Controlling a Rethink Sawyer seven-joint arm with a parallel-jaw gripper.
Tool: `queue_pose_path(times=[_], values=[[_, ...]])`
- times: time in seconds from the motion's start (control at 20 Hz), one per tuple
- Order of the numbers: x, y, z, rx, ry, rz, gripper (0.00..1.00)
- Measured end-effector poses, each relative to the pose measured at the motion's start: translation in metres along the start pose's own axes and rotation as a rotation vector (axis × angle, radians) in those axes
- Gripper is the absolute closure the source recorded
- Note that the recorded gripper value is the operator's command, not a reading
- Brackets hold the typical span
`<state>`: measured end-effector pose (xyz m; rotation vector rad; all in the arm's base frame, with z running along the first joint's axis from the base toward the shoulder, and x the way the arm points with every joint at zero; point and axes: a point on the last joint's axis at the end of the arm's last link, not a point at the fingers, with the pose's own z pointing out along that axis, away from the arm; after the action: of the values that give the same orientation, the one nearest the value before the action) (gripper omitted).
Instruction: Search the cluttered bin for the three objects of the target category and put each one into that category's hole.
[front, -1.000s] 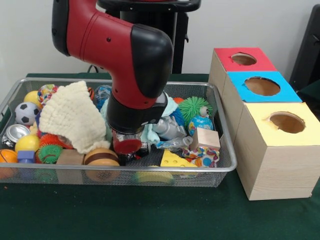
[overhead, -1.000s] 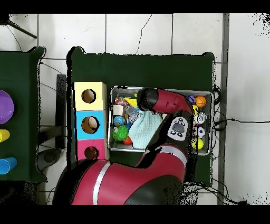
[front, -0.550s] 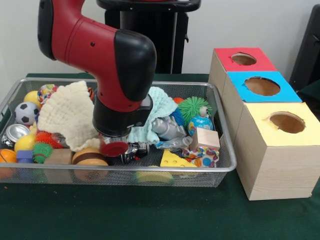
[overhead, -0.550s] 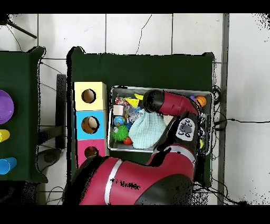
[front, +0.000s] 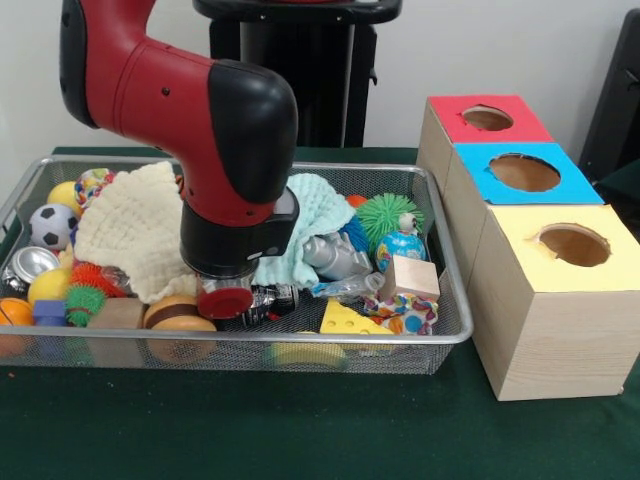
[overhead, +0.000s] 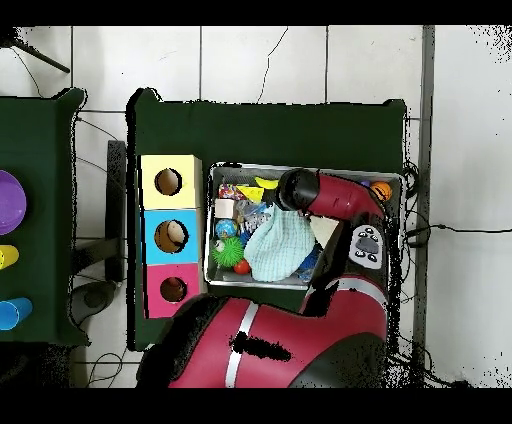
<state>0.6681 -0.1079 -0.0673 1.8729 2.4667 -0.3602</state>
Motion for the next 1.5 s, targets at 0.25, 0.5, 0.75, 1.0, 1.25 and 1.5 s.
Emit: queue_pose_path(times=[0.25, 0.5, 0.75, 1.0, 1.25, 1.5], values=[[-0.001, -0.001, 0.0, -0.005, 0.004, -0.011, 1.0], [0.0, -0.001, 0.0, -0.006, 0.0, -0.023, 1.0], [0.0, 0.0, 0.0, -0.006, 0.0, -0.024, 1.0], [0.001, 0.0, -0.001, -0.006, 0.001, -0.025, 1.0], [0.005, 0.0, -0.003, 0.002, 0.005, -0.03, 1.0], [0.009, 0.0, -0.017, 0.007, 0.012, -0.033, 1.0]])
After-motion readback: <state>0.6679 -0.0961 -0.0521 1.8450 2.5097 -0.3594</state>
